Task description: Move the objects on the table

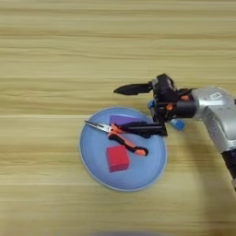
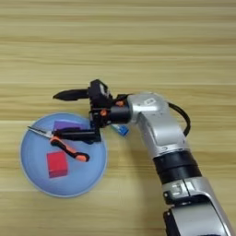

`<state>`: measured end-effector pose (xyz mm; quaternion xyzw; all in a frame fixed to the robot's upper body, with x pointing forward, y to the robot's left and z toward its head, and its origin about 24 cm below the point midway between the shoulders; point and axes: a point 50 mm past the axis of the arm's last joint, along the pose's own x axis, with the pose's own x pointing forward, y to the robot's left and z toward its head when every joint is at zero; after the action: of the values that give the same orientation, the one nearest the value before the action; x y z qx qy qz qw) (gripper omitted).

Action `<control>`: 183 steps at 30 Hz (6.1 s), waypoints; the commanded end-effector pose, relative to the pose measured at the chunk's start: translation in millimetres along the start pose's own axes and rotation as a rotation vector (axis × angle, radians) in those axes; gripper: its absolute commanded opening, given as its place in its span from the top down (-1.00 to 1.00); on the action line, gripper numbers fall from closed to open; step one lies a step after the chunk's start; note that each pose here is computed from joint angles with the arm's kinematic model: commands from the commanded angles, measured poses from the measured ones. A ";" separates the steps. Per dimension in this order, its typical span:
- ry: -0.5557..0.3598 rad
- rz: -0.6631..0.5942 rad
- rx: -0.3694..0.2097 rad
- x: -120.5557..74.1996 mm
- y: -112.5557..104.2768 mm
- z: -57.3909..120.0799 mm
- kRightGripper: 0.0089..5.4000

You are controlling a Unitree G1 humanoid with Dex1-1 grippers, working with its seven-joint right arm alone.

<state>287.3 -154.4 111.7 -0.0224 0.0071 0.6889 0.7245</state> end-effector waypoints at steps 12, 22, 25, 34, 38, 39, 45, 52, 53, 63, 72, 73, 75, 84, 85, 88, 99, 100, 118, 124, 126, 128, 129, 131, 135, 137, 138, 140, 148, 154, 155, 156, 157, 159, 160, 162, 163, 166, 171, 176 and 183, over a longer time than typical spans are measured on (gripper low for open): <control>0.069 -0.338 -0.137 -70.0 -39.6 36.7 -0.99; 0.291 -0.586 -0.039 -99.1 -53.2 1.2 -0.99; 0.347 -0.638 0.001 -101.2 -54.4 -11.8 -0.99; 0.471 -0.633 0.044 -100.3 -45.8 -42.1 -0.99; 0.505 -0.640 0.051 -99.8 -43.8 -52.0 -0.99; 0.512 -0.639 0.054 -99.5 -43.0 -54.3 -0.99; 0.568 -0.637 0.032 -100.3 -39.8 -63.6 -0.87; 0.600 -0.626 0.016 -98.9 -37.0 -71.0 -0.60; 0.602 -0.625 0.016 -98.8 -36.8 -71.7 -0.57; 0.601 -0.608 0.048 -95.5 -33.5 -79.4 -0.23; 0.565 -0.596 0.128 -93.4 -32.1 -83.0 0.07; 0.565 -0.596 0.131 -93.4 -32.0 -83.2 0.13; 0.564 -0.598 0.135 -93.5 -32.0 -83.3 0.19; 0.545 -0.589 0.115 -92.2 -33.9 -78.0 0.48; 0.531 -0.582 0.105 -91.1 -34.7 -74.7 0.48; 0.491 -0.565 0.054 -86.9 -38.2 -61.3 0.48; 0.364 -0.468 -0.098 -60.5 -23.3 -14.5 0.48; 0.356 -0.458 -0.103 -57.2 -21.0 -12.3 0.48; 0.359 -0.249 -0.050 -23.0 9.5 -27.3 0.48; 0.395 -0.221 -0.003 -23.7 13.4 -39.5 0.48; 0.403 -0.218 0.012 -24.0 13.6 -42.8 0.48; 0.411 -0.211 0.026 -23.9 14.5 -46.0 0.48; 0.416 -0.208 0.031 -23.7 14.9 -47.5 0.48; 0.422 -0.206 0.035 -23.6 15.6 -49.5 0.41; 0.414 -0.217 0.034 -23.1 14.5 -48.8 0.25; 0.377 -0.220 0.020 -21.5 13.7 -43.2 0.18; 0.358 -0.222 0.009 -20.7 13.4 -40.0 0.12; 0.323 -0.233 -0.004 -19.8 11.8 -33.7 0.05; 0.091 -0.332 -0.087 -20.1 -1.6 8.0 -0.26; -0.142 -0.410 -0.119 -22.9 -9.7 40.5 -0.51; -0.186 -0.445 -0.124 -24.8 -13.3 45.7 -0.58; -0.223 -0.484 -0.124 -27.1 -17.3 49.9 -0.62; -0.254 -0.530 -0.130 -29.7 -21.8 53.5 -0.68; -0.308 -0.635 -0.153 -35.8 -30.7 59.4 -0.76; -0.332 -0.687 -0.162 -38.8 -34.6 61.7 -0.80; -0.368 -0.806 -0.219 -44.9 -41.1 66.8 -0.89; -0.385 -0.866 -0.250 -47.8 -43.4 68.9 -0.93; -0.402 -1.013 -0.389 -54.3 -45.1 74.2 -0.98; -0.423 -1.284 -0.577 -69.2 -46.4 77.1 -0.98; -0.463 -1.465 -0.770 -79.2 -37.3 80.4 -0.98; -0.451 -1.489 -0.784 -68.2 -29.8 62.6 -0.98</control>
<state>312.1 -230.3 156.3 -0.1280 -0.3459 -0.0280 0.9291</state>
